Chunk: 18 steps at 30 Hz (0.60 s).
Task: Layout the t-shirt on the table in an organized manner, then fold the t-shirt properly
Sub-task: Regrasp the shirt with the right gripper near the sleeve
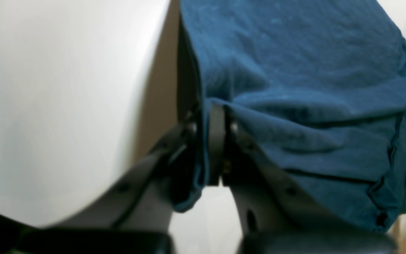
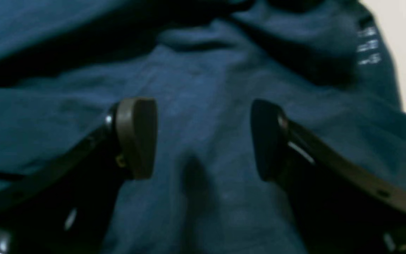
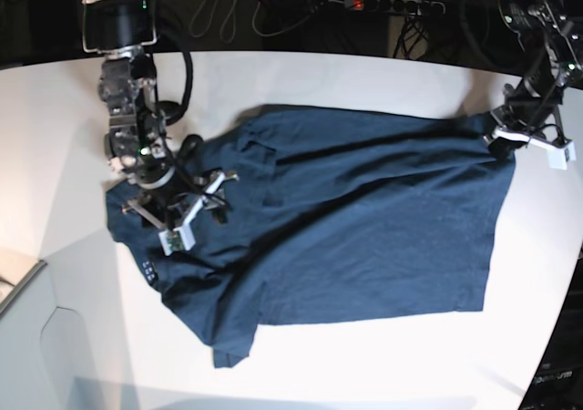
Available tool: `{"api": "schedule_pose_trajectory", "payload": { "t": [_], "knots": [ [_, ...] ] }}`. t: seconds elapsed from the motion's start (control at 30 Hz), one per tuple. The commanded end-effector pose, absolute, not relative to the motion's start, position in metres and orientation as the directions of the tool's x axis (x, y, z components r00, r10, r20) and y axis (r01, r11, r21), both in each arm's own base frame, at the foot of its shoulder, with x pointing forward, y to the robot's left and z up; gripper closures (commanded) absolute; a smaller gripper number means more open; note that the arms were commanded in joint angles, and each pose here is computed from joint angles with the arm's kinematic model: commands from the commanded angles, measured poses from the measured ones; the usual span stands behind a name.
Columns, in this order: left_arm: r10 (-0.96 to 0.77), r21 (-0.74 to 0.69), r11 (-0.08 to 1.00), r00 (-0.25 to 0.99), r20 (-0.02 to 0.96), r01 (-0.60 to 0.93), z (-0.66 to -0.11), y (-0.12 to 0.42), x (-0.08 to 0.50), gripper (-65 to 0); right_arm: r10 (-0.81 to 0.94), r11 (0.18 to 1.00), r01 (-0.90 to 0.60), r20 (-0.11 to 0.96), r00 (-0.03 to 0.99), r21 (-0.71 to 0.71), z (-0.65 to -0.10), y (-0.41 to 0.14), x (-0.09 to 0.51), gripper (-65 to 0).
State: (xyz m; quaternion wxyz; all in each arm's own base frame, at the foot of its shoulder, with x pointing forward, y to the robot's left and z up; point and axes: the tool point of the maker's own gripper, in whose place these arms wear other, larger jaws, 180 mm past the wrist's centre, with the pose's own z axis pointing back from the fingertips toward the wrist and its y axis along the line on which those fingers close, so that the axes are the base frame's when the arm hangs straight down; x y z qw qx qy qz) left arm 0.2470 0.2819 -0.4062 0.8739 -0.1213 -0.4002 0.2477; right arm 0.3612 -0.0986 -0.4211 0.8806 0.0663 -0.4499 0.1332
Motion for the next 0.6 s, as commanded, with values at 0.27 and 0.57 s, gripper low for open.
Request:
{"api": "schedule_pose_trajectory", "payload": {
  "t": [0.27,0.57],
  "knots": [
    [0.52,-0.41,0.854,0.533,0.668,-0.319,-0.396,0.286,0.253,0.0,0.178,0.963,-0.27,0.79,0.587,-0.016,-0.432,-0.121,0.394,-41.9],
    [0.517,-0.408,0.856,0.535,0.668,-0.318,-0.396,0.287,0.253,0.0,0.171,0.968,-0.25,0.736,0.655,-0.003,-0.454,-0.134,0.405,-39.0]
  ]
}}
